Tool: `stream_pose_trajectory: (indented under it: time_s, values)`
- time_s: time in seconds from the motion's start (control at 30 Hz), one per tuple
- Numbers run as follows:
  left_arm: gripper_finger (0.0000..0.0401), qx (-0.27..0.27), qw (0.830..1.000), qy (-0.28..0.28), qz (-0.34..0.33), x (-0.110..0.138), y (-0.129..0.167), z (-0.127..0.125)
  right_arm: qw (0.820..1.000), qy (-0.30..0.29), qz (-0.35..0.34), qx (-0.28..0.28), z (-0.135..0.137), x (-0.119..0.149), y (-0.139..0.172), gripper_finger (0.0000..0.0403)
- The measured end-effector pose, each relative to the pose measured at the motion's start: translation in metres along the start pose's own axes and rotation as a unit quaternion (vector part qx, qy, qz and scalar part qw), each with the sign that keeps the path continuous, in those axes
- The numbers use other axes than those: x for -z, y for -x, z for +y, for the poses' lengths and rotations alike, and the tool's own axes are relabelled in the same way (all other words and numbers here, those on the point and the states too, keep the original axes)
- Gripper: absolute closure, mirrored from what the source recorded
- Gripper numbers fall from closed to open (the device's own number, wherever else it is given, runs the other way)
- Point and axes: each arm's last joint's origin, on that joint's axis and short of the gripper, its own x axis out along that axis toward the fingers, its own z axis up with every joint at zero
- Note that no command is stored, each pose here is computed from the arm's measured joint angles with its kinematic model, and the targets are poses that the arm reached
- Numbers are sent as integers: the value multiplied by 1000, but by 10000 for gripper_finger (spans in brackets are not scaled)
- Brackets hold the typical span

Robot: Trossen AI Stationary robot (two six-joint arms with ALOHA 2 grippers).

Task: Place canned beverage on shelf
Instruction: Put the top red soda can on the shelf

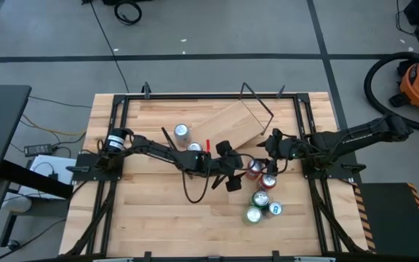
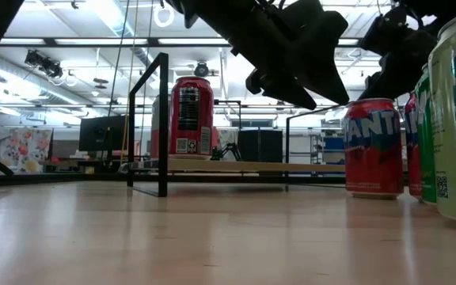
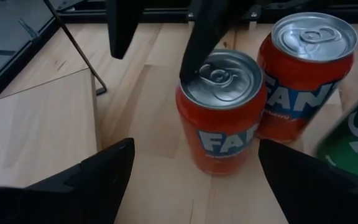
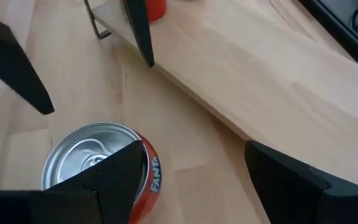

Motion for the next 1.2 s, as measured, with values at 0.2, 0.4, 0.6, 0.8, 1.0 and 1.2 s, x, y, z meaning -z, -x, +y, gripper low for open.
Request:
stream_pose_trajectory:
  time_s: [0.2, 0.4, 0.6, 0.8, 1.0, 1.2]
  values:
    - [46, 1, 1000, -9, 18, -1, 8, 1, 999, 22, -8, -33, 4, -7, 9, 111]
    - [46, 1, 999, -6, 33, -17, 41, 11, 998, 37, 7, -45, 14, -16, 6, 111]
    - [46, 6, 998, -26, 56, -15, 49, 9, 997, 48, 34, -57, 31, -30, -6, 111]
    - [46, 16, 995, -80, 60, -12, 53, -1, 991, 83, 93, -39, 46, -42, -20, 111]
    - [46, 17, 986, -145, 79, -4, 60, -12, 984, 74, 165, -13, 51, -53, -30, 100]
    - [46, 31, 987, -148, 52, 20, 55, -25, 971, 63, 228, -16, 51, -56, -40, 69]
